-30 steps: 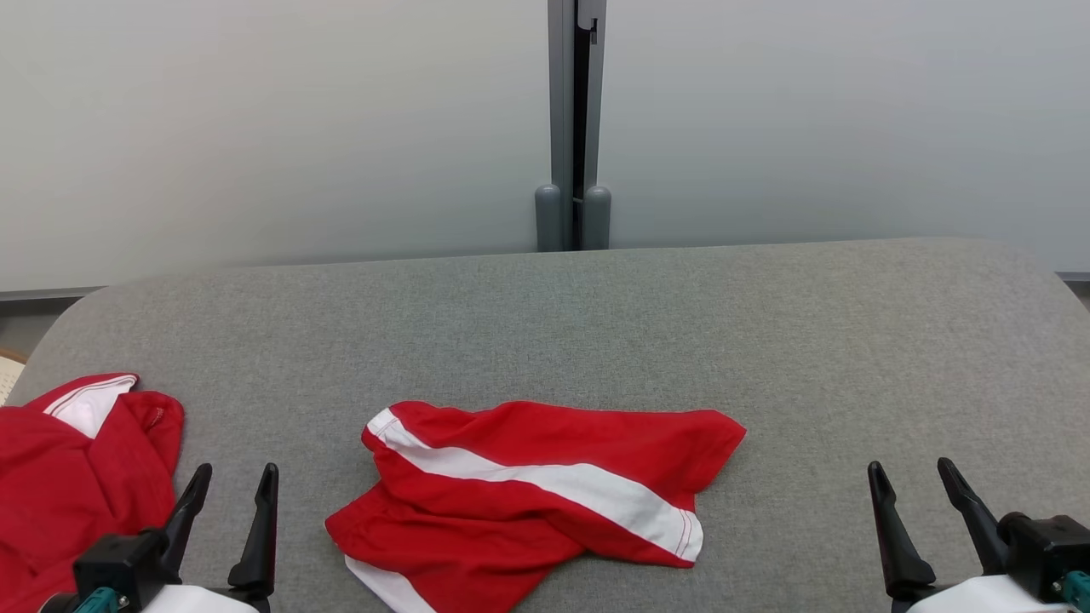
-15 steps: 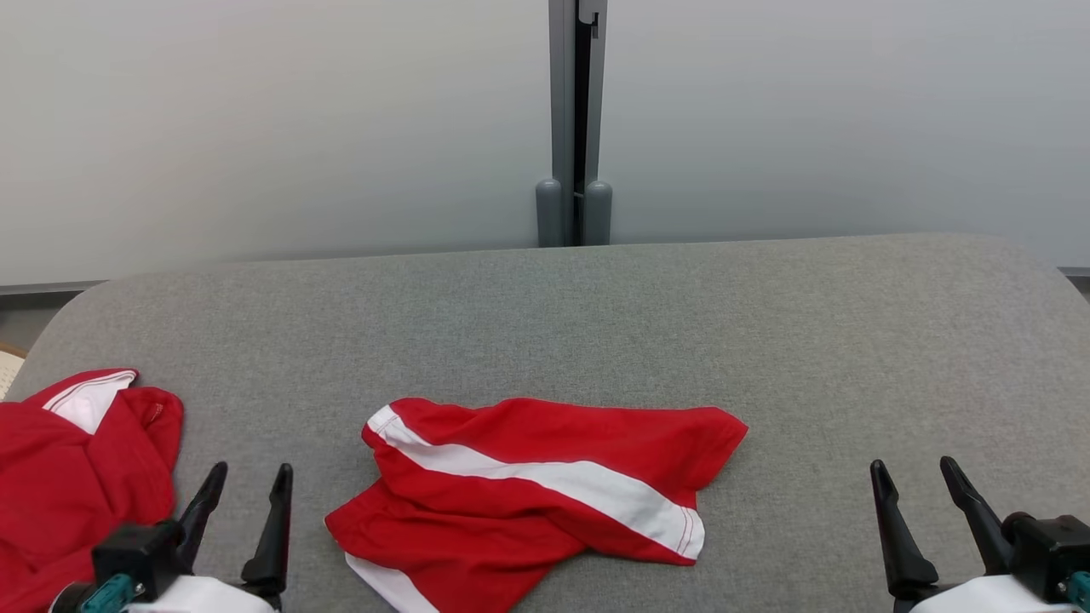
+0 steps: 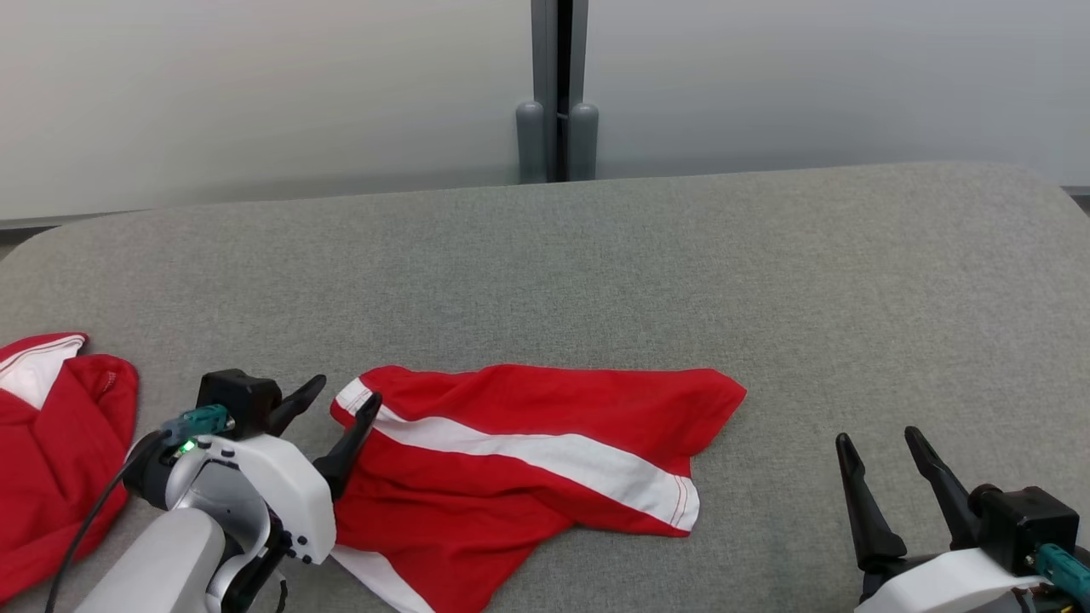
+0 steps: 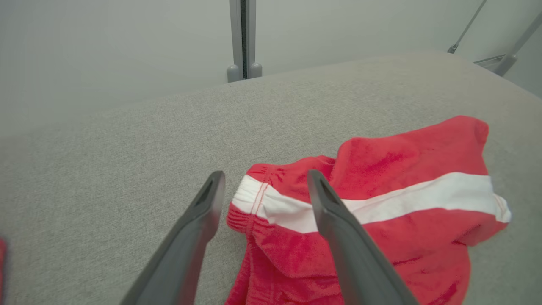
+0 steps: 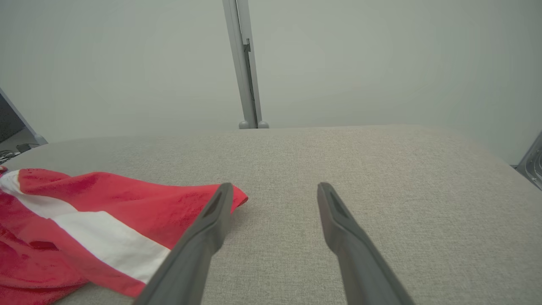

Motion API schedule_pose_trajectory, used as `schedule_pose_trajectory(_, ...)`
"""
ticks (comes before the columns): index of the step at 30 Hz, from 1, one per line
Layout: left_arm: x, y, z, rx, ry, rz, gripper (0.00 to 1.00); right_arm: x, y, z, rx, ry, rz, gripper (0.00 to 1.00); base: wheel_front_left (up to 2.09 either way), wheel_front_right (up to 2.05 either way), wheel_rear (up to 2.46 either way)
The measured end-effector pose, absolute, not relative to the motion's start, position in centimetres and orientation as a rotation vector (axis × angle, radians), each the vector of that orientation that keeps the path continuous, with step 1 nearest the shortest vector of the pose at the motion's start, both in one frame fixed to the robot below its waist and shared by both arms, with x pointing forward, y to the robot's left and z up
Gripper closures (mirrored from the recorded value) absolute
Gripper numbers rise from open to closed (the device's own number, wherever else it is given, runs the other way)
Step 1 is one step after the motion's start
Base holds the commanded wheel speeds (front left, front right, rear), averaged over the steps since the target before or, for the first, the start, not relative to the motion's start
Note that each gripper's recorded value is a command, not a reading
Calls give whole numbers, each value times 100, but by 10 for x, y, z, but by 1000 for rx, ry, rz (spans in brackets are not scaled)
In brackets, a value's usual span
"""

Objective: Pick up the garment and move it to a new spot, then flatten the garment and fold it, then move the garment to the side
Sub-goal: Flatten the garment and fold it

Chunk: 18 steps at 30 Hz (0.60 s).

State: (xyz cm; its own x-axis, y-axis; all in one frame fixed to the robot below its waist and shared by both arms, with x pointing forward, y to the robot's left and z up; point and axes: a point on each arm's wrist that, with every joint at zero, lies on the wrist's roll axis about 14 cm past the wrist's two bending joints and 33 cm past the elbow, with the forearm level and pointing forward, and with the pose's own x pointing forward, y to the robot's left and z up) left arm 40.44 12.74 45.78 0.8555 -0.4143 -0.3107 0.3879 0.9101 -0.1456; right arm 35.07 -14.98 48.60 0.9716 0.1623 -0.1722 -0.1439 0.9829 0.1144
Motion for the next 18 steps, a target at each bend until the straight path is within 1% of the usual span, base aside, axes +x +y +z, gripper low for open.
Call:
schedule_pose_trajectory(3, 413, 129, 441, -36, 432, -446, 0, 352, -153, 478, 105, 201, 142, 0, 0, 0, 0)
schedule_pose_trajectory(4, 413, 129, 441, -36, 432, -446, 0, 352, -153, 478, 105, 201, 142, 0, 0, 0, 0)
schedule_pose_trajectory(8, 415, 131, 415, 23, 577, -472, 0, 356, -157, 475, 108, 206, 130, 0, 0, 0, 0)
schedule_pose_trajectory(12, 412, 120, 403, 21, 669, -525, 0, 358, -159, 470, 117, 212, 119, 0, 0, 0, 0)
schedule_pose_trajectory(13, 412, 118, 402, 25, 682, -539, 14, 359, -160, 469, 118, 216, 115, 0, 0, 0, 0)
schedule_pose_trajectory(14, 413, 116, 403, 15, 684, -548, 100, 359, -161, 467, 120, 221, 113, 0, 0, 0, 0)
schedule_pose_trajectory(18, 420, 120, 408, 20, 658, -557, 100, 360, -161, 462, 126, 233, 111, 0, 0, 0, 0)
